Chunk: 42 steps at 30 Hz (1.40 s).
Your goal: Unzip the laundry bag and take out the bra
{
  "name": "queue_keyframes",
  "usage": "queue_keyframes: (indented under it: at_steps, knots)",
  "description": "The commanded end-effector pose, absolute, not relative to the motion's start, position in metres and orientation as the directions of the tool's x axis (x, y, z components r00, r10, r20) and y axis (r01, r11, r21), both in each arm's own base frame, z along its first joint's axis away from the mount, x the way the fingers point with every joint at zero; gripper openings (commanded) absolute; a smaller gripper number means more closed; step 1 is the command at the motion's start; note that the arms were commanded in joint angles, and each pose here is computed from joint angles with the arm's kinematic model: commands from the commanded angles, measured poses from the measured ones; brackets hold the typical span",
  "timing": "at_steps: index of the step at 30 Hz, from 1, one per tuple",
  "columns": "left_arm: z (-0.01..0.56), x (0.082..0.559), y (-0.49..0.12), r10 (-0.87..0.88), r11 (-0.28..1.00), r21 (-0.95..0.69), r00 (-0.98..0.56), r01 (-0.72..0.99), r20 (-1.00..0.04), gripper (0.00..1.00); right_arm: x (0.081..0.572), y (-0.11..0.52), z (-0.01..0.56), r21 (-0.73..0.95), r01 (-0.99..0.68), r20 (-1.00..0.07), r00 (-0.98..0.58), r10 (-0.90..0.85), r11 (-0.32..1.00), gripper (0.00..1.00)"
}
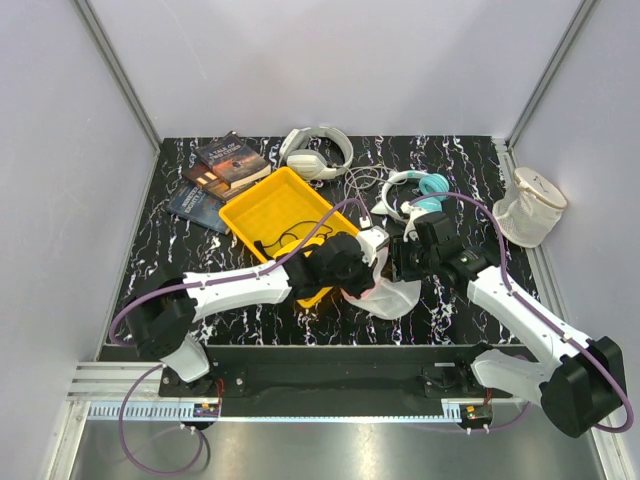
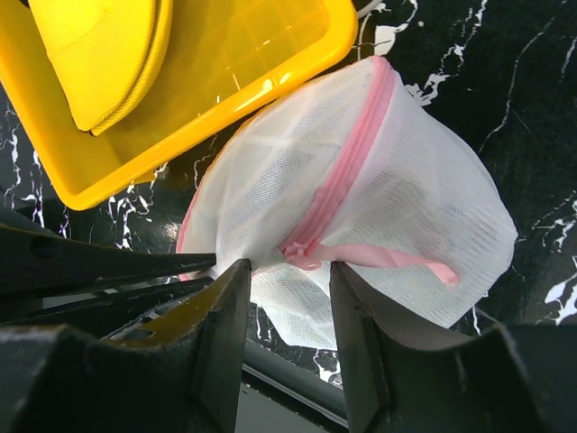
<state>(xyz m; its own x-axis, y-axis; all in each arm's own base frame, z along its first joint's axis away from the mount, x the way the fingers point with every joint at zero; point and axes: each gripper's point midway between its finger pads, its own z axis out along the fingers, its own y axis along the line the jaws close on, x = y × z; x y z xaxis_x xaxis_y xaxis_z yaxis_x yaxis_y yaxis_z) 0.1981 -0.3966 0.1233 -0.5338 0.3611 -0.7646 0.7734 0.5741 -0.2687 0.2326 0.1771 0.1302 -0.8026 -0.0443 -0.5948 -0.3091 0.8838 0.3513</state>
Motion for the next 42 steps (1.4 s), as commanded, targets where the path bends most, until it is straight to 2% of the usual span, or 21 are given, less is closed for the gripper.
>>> queue_keyframes:
  at_steps: [1, 10, 18, 23, 27, 42]
  knots:
    - [0.142, 0.191, -0.397, 0.343, 0.533, -0.289, -0.515, 0.795, -0.785, 0.00, 0.235, 0.188, 0.130, 0.369, -0.364, -0.616, -0.784, -0.068, 0.855, 0.47]
    - [0.144, 0.190, -0.396, 0.343, 0.524, -0.281, -0.502, 0.804, -0.794, 0.00, 0.234, 0.194, 0.130, 0.387, -0.383, -0.614, -0.786, -0.076, 0.838, 0.38]
    - [0.146, 0.195, -0.392, 0.333, 0.536, -0.278, -0.502, 0.797, -0.798, 0.00, 0.233, 0.193, 0.132, 0.390, -0.375, -0.612, -0.788, -0.067, 0.841, 0.20]
    - [0.144, 0.196, -0.389, 0.335, 0.543, -0.269, -0.499, 0.795, -0.799, 0.00, 0.234, 0.187, 0.132, 0.372, -0.346, -0.602, -0.796, -0.061, 0.861, 0.12]
    - [0.141, 0.196, -0.386, 0.343, 0.544, -0.266, -0.500, 0.796, -0.795, 0.00, 0.237, 0.178, 0.134, 0.338, -0.302, -0.595, -0.803, -0.046, 0.891, 0.01]
    - [0.118, 0.177, -0.371, 0.442, 0.487, -0.219, -0.455, 0.845, -0.773, 0.00, 0.256, 0.151, 0.153, 0.196, -0.194, -0.607, -0.794, -0.037, 0.961, 0.00]
